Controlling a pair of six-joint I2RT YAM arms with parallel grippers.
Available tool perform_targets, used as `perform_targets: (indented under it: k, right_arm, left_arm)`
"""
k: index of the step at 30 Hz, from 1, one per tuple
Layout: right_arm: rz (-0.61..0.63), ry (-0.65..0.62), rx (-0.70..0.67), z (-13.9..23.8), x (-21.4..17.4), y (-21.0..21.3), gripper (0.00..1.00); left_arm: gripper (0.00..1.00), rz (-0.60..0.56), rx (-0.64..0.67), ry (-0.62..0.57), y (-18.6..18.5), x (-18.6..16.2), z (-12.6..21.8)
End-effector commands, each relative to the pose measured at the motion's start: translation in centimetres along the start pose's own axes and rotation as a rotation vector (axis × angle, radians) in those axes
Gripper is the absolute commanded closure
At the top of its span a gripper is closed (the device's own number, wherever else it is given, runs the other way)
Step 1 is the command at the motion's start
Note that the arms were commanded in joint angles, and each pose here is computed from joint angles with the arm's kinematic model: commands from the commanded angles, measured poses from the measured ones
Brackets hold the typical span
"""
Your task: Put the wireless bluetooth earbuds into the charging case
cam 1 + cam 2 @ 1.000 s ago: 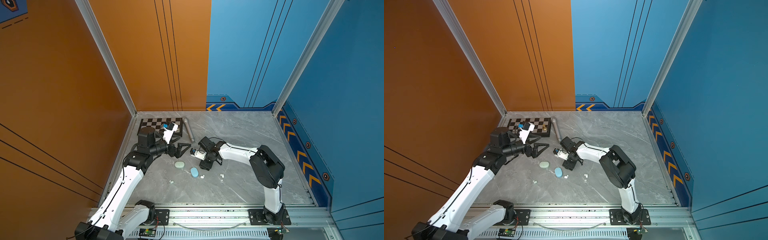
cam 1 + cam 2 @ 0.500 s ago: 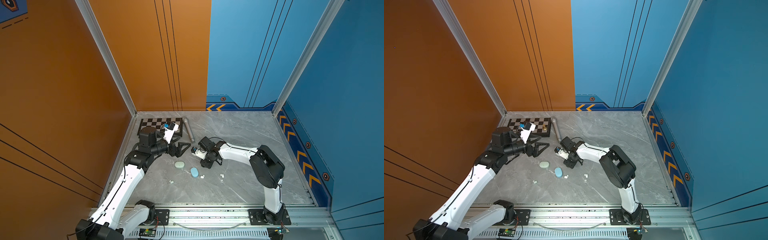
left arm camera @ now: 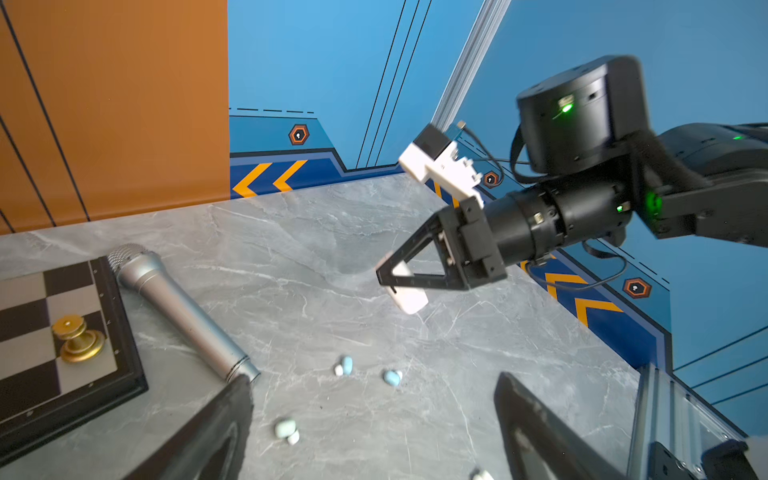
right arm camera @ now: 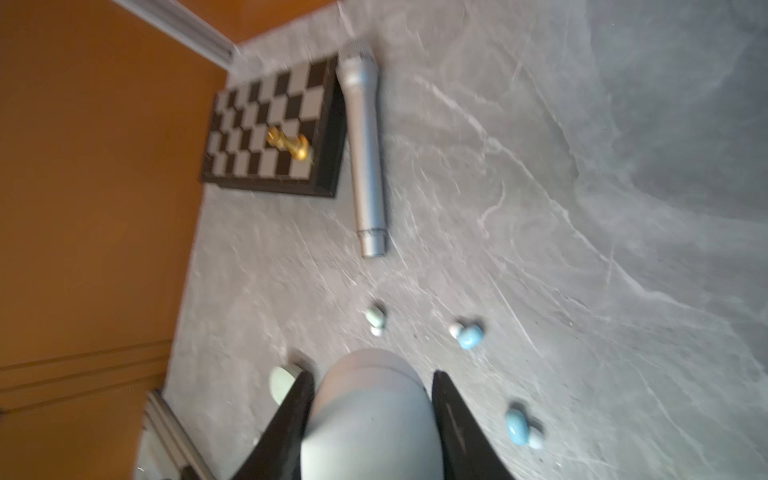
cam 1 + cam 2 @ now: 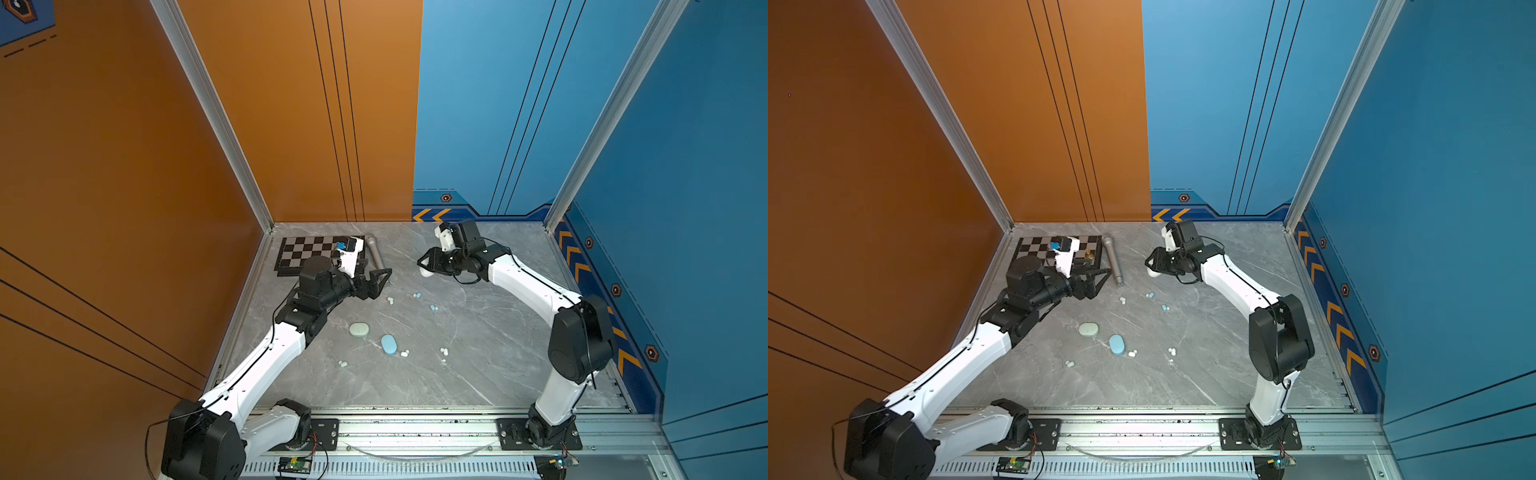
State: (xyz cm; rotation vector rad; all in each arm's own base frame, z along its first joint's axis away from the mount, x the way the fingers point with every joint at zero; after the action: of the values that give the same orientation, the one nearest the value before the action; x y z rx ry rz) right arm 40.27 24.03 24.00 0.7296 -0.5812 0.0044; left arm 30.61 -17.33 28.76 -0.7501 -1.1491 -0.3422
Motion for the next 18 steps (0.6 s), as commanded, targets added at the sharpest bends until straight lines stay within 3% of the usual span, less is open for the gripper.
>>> perform_targets:
  k: [1, 10, 18]
  right_arm:
    - [-0.248, -0.159, 0.213, 2.4, 4.0, 4.3, 0.77]
    - [-0.416, -0.300, 0.448, 5.7, 7.6, 7.4, 0.77]
    - [-0.403, -0.276, 0.551, 7.3, 8.0, 8.8, 0.78]
  left_arm:
    - [0.08, -0.039, 0.006, -0.158, -1.1, 3.3, -1.5]
    - [0.08, -0.057, -0.075, -0.283, -4.0, 5.6, -6.4]
    - [0.10, -0.071, -0.055, -0.357, -3.8, 7.4, -9.2]
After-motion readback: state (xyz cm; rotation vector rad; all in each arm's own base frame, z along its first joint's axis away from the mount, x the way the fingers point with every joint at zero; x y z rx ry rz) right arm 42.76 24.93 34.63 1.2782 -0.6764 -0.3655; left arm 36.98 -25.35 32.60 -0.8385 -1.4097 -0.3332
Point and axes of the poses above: each gripper's point midway between its finger pads, its own z axis back along the fingers, its own y axis along the line the jaws close on, x = y × z, the point moved 5 cm from there along z, back along the fingers, and after that the axes turned 2 degrees about z, right-handed, at the moved point
